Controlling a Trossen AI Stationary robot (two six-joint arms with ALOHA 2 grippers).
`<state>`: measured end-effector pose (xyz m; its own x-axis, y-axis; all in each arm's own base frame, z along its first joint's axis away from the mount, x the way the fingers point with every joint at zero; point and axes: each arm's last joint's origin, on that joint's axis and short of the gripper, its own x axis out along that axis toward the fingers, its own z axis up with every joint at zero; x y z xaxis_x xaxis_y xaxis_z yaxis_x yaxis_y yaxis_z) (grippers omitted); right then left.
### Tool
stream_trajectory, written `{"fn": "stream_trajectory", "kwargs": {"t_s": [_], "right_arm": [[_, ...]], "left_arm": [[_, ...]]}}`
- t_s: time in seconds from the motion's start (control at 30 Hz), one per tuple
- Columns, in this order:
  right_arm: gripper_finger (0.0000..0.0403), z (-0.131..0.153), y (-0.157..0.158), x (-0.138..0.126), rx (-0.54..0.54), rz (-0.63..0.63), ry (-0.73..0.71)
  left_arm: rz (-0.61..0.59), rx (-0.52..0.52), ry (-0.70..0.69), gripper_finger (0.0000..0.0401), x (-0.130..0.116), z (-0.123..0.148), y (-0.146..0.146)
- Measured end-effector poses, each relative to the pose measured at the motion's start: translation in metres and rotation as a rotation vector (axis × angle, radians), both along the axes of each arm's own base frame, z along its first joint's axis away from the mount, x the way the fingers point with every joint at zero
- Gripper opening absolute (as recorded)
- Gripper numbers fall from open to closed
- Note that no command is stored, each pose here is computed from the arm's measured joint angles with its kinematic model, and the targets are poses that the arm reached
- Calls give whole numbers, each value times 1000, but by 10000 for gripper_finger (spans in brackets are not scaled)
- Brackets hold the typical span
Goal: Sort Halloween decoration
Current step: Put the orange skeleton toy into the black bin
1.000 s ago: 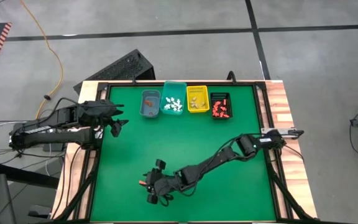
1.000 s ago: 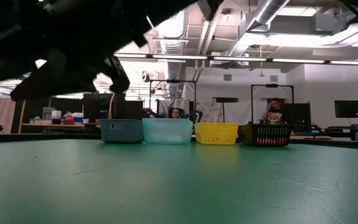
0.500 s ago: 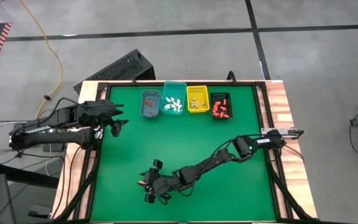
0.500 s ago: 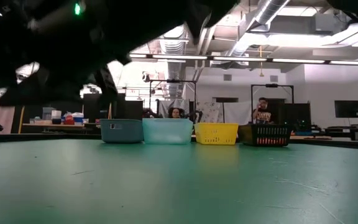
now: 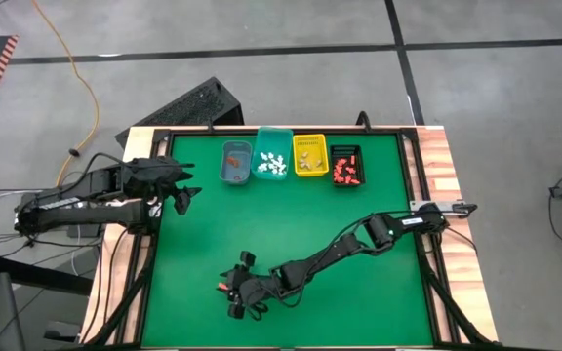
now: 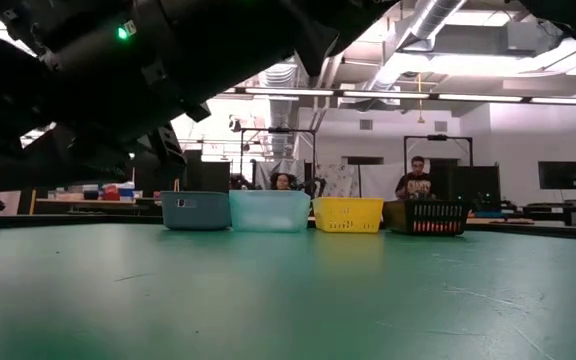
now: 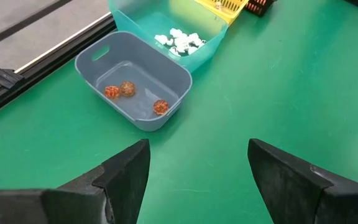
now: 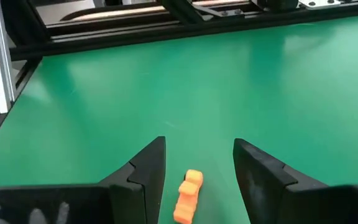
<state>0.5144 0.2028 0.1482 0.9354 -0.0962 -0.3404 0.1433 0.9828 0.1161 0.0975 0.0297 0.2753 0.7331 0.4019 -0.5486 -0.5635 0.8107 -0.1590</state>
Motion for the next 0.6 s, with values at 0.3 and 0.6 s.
{"fn": "stream_trajectory", "kwargs": {"t_s": [0.3, 0.6], "right_arm": [[184, -17, 1, 5, 18, 19, -13], [184, -38, 7, 4, 13, 20, 34]], "left_arm": [[1, 0, -1, 261, 0, 0, 0], [10, 2, 1, 261, 0, 0, 0]]}}
